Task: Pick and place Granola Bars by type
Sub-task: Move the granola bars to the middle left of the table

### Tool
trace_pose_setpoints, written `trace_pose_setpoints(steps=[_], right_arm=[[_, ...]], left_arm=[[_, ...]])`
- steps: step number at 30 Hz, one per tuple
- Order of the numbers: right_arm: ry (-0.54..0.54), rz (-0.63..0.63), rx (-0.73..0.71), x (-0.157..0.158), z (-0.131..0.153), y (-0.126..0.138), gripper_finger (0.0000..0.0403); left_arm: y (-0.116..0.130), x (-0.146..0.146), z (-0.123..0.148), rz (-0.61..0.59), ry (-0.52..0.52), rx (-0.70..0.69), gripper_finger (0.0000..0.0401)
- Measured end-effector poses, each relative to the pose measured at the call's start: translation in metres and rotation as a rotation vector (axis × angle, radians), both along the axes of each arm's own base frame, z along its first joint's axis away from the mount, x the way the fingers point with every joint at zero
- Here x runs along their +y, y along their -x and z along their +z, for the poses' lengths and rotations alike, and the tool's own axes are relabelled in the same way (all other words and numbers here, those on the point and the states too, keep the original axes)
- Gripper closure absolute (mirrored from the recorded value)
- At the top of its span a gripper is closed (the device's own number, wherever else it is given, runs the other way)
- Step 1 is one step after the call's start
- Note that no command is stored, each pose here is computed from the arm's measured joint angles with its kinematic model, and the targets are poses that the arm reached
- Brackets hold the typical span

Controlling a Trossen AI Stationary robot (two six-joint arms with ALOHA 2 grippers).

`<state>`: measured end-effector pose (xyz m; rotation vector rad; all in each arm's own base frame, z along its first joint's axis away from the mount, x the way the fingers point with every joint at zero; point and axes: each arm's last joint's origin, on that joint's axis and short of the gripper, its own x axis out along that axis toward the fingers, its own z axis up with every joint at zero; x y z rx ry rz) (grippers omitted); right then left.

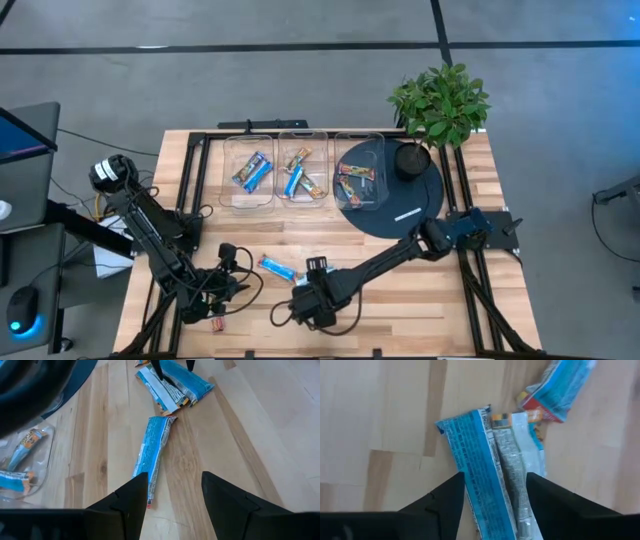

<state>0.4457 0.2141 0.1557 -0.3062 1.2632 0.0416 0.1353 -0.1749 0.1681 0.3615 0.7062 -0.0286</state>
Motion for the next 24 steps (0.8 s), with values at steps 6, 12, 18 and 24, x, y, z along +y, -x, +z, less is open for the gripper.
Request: trace_pose_setpoints(steps=[6,12,18,24], right_arm=[[-0.046,0.002,0.022,-0.003,0.000,-0.001,0.0192],[-0.048,0.012,0.027,0.002,0.000,0.001,0.0204],[-0.066,0.016,0.016,0.006,0.000,0.001,0.0220],[-0.129,0.041,-0.090,0.008,0.003,-0.011,0.0236]], left_arm=[[0.000,0.000,0.000,0.007,0.012,0.002,0.0221],[0.000,0.000,0.000,0.008,0.015,0.002,0.0221],[0.000,0.000,0.000,0.008,0.015,0.002,0.0221],[0.000,0.000,0.000,0.008,0.015,0.001,0.0221]])
